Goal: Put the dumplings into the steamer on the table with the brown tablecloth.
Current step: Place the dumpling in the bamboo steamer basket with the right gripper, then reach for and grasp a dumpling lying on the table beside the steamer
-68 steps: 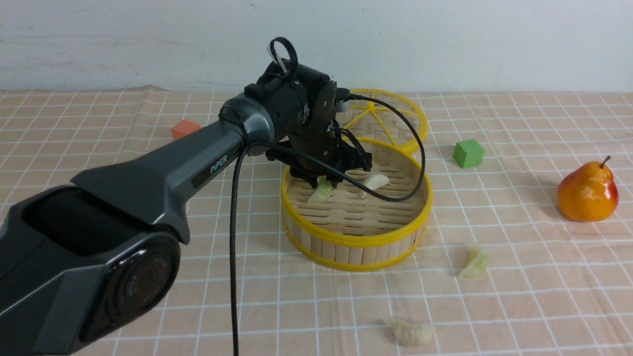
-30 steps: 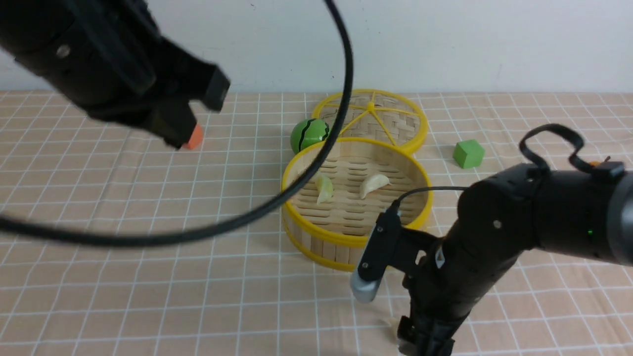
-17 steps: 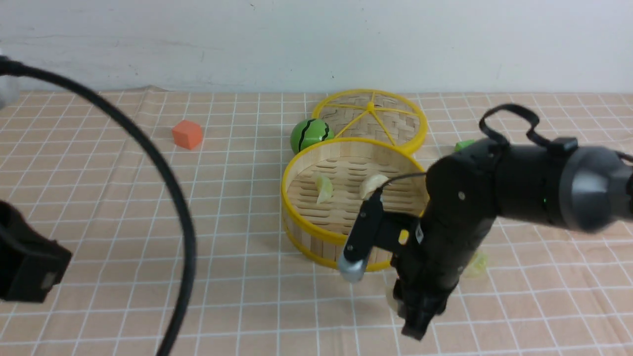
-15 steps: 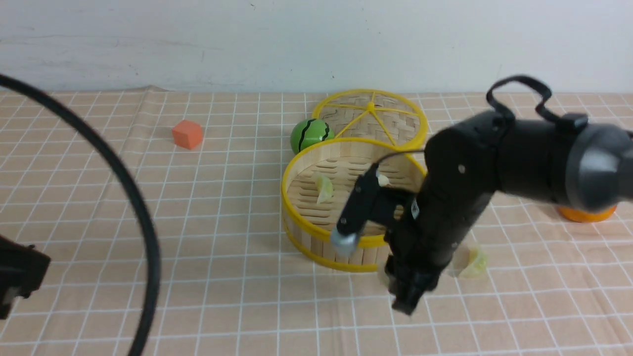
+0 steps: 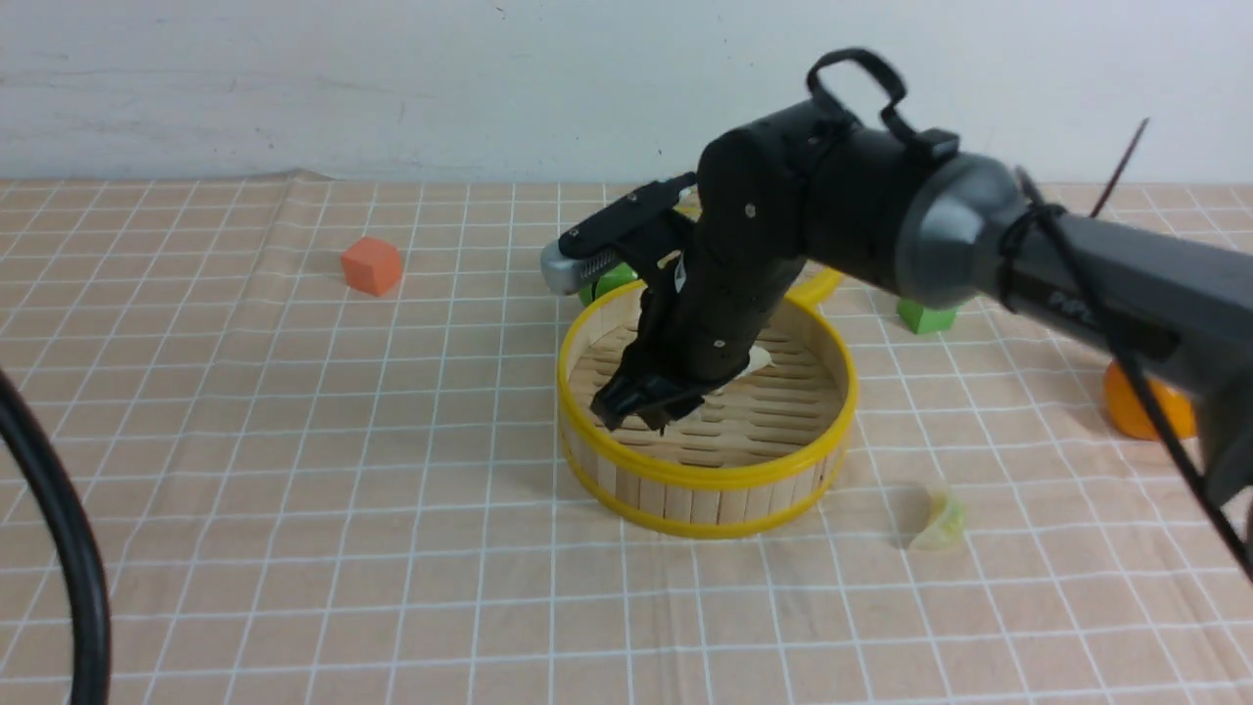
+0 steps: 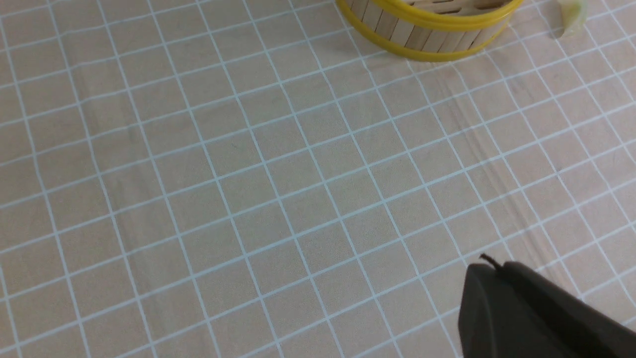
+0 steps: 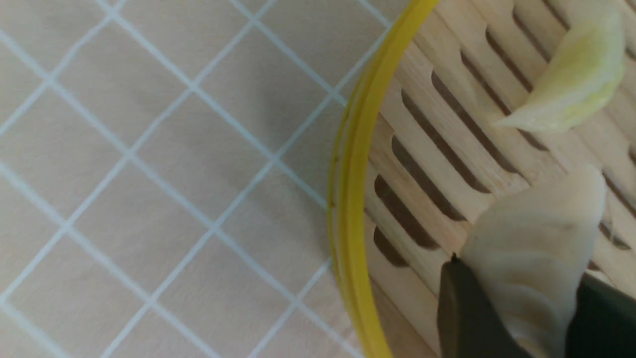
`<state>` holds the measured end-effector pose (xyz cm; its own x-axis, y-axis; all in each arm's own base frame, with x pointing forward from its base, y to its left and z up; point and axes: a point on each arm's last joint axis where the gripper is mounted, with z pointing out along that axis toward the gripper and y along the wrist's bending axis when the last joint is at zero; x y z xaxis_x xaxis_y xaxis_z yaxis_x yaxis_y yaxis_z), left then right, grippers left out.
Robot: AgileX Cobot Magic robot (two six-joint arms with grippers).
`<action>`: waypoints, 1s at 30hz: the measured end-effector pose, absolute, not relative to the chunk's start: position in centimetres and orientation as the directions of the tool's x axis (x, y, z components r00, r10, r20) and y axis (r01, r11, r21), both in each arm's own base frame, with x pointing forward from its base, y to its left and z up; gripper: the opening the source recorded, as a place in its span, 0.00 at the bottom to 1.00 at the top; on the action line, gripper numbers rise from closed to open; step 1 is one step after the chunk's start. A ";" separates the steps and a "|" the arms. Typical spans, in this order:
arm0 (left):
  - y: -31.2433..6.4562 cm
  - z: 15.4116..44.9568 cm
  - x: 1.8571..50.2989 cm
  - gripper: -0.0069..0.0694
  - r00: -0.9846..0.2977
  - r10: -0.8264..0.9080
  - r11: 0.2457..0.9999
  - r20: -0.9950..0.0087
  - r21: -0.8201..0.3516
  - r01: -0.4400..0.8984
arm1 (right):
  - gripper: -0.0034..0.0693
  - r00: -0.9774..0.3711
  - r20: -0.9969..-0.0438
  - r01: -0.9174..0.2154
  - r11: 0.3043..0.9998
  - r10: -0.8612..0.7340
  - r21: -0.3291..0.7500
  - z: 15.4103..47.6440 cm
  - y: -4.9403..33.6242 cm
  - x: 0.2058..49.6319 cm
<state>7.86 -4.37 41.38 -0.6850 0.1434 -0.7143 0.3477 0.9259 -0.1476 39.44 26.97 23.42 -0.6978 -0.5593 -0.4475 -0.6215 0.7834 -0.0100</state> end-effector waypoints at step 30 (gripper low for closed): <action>-4.4 41.4 7.8 0.07 -0.686 0.142 0.925 -0.713 -0.152 0.349 | 0.82 -0.846 -0.168 -0.520 0.852 -0.506 0.051 28.1 17.3 30.2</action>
<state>7.84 -4.41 41.38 -0.6861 0.1424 -0.7134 0.3494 0.9246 -0.1515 30.22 17.28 28.07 -0.8459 -0.5063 -0.1677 -0.5204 0.8524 0.0515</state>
